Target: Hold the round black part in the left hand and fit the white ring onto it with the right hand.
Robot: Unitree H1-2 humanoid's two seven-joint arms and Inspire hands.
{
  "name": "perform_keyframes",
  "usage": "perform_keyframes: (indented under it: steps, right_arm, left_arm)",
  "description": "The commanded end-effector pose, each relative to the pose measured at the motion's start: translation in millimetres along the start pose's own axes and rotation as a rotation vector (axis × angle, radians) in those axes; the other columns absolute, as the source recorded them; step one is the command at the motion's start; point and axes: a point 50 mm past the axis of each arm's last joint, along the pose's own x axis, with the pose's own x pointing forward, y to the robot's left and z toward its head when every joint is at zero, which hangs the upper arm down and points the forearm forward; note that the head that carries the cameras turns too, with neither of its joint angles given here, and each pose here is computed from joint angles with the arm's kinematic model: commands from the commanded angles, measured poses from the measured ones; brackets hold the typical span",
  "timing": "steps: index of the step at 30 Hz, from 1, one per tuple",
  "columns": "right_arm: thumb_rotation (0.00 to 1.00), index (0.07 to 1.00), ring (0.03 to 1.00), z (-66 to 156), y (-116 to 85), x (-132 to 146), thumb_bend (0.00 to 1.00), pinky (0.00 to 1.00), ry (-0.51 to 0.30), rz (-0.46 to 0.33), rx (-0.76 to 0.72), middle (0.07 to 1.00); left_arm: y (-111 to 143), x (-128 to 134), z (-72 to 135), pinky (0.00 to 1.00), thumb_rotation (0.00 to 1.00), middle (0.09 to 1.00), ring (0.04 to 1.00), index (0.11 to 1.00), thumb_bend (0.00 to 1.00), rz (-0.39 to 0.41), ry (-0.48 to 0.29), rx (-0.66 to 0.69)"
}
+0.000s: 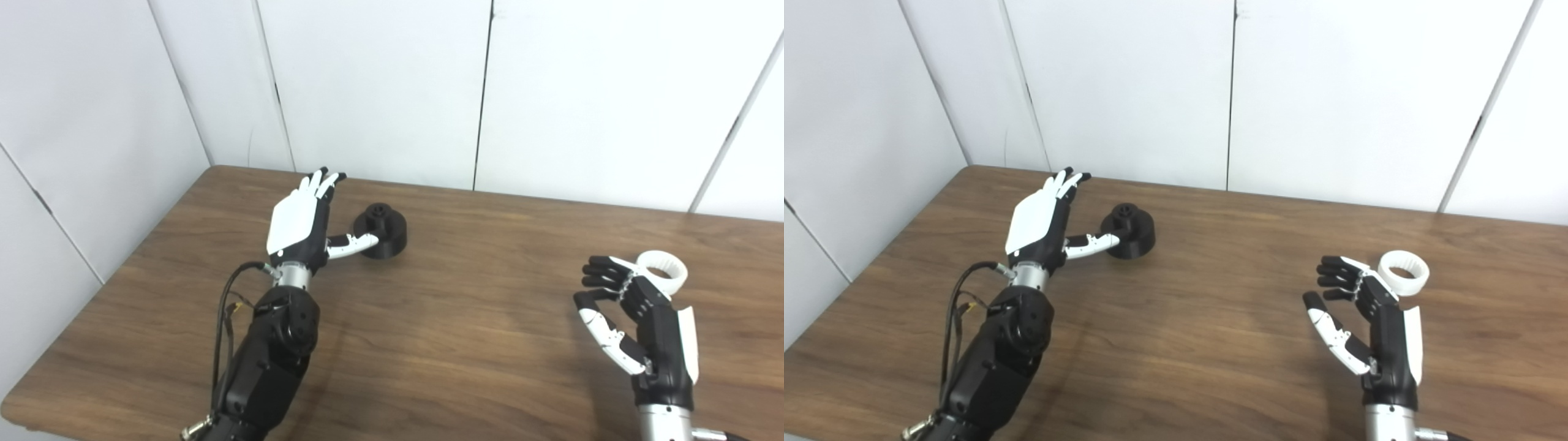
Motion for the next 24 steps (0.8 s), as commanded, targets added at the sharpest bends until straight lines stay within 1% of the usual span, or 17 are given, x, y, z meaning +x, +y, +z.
perform_keyframes:
  steps: [1,6,12,16,20,24]
  right_arm:
    - [0.32,0.675,0.632,-18.7,-22.5,-9.6,0.52,0.55,0.031,0.008,-0.098,0.661]
    - [0.32,0.675,0.633,-18.0,-22.8,-10.1,0.52,0.55,0.029,0.005,-0.102,0.663]
    - [0.32,0.672,0.637,-16.4,-23.0,-10.1,0.52,0.55,0.029,-0.001,-0.108,0.668]
    - [0.33,0.671,0.641,-15.6,-23.2,-10.2,0.52,0.56,0.032,-0.004,-0.110,0.670]
    - [0.31,0.668,0.643,-15.0,-23.4,-9.6,0.53,0.56,0.032,-0.008,-0.104,0.670]
    - [0.32,0.667,0.646,-14.1,-23.3,-9.0,0.53,0.56,0.029,-0.010,-0.104,0.670]
  left_arm:
    - [19.9,24.1,13.5,0.96,0.55,1.000,1.000,0.892,0.97,0.055,-0.043,0.037]
    - [14.3,35.7,10.6,0.95,0.56,1.000,1.000,0.879,1.00,-0.002,-0.039,0.073]
    - [0.6,46.5,3.7,1.00,0.65,1.000,1.000,0.884,1.00,-0.105,-0.031,0.102]
    - [-8.0,51.3,0.1,1.00,0.67,1.000,1.000,0.892,1.00,-0.162,-0.023,0.107]
    - [-14.8,53.7,-1.5,1.00,0.67,1.000,1.000,0.896,1.00,-0.201,-0.020,0.113]
    - [-21.1,55.2,-4.0,0.97,0.66,1.000,1.000,0.894,1.00,-0.214,-0.017,0.123]
